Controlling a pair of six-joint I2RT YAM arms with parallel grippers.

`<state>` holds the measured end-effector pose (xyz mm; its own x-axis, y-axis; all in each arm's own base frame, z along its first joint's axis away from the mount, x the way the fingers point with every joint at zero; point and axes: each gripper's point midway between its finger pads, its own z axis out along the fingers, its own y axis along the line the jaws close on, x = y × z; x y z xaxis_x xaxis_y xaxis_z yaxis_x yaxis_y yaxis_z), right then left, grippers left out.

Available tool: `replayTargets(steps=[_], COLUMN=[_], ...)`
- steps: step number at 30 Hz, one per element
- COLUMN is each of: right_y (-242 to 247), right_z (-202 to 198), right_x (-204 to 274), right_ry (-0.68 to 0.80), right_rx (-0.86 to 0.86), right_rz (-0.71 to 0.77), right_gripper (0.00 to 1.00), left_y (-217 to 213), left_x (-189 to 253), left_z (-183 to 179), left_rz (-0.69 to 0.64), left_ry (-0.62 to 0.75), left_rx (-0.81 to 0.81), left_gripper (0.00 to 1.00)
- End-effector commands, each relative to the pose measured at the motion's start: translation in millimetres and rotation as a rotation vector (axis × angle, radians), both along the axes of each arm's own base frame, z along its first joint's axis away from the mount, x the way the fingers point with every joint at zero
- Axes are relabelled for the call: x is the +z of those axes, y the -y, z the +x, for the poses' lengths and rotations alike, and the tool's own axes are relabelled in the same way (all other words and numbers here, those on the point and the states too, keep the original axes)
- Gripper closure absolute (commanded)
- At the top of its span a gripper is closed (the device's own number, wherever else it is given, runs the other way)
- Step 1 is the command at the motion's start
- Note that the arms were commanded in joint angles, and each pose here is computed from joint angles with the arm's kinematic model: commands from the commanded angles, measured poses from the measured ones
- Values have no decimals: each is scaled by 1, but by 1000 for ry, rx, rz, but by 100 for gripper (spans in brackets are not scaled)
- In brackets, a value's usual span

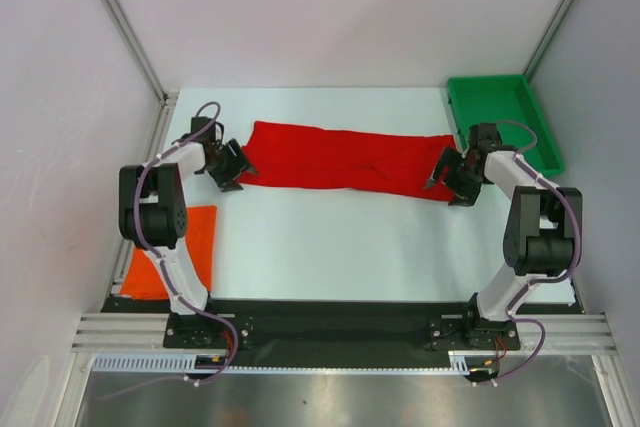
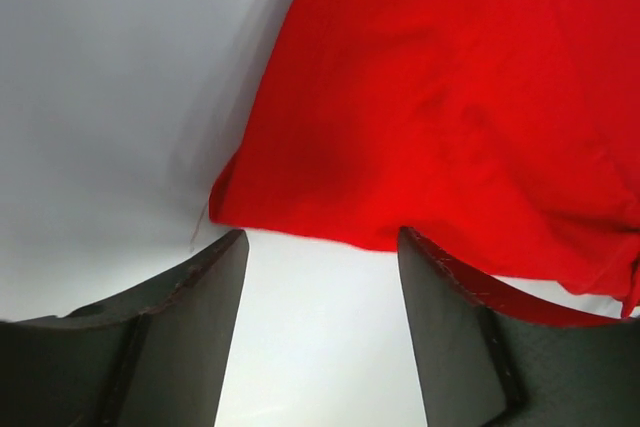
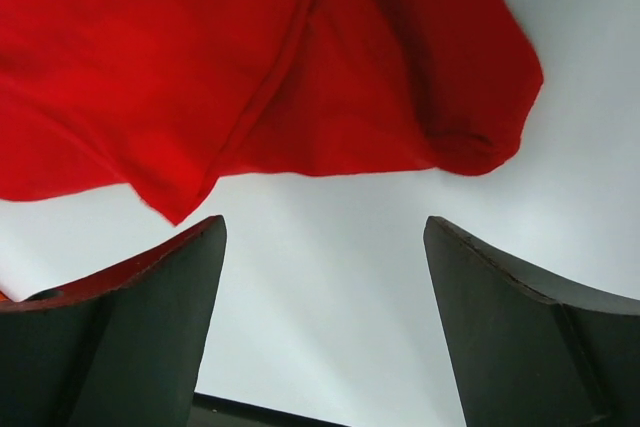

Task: Fold and stack the t-shirts
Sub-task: Fold the tshirt

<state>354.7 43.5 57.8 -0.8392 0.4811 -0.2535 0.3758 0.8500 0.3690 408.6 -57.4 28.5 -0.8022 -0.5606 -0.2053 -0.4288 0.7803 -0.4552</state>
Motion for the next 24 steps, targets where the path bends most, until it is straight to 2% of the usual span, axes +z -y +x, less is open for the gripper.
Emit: replayTargets(steps=[1,3,9,10,13,15,16,18,22,23,24], right_y=[7,10,20,23,29,33,36,39,42,42,42], right_z=[8,8,12,12,15,16,17,18,22,21,19], right_x=[-6,-8,-18,-23,-27,-28,-28,-30,-33,-36,-37], right_ry=[11,2,-20,-33,-40,-42,-38,-32,-25,-33,-47], right_rx=[-29,-48,-95,-107,-142,-168,-180,-191,-192,-183,-177], right_rz=[-20,-26,-56,-71,-99,-113,-129,-142,-161,-163,-163], right_gripper=[15,15,17,18,22,26,30,34,48,57,61], left_y=[-11,-14,-16,-16,-18,-19,-21,-22,-25,-27,-27], left_x=[-20,-23,-28,-31,-33,-32,-31,-31,-30,-30,-29], left_z=[4,8,12,11,11,11,12,12,13,13,13], left_rz=[65,83,97,100,112,121,131,140,158,166,169], left_ry=[-46,-48,-60,-65,-72,-70,-67,-69,-67,-65,-65], left_rx=[21,18,1,-1,-9,-17,-21,-21,-28,-28,-26], left_gripper=[32,34,56,64,78,83,92,100,100,100,100])
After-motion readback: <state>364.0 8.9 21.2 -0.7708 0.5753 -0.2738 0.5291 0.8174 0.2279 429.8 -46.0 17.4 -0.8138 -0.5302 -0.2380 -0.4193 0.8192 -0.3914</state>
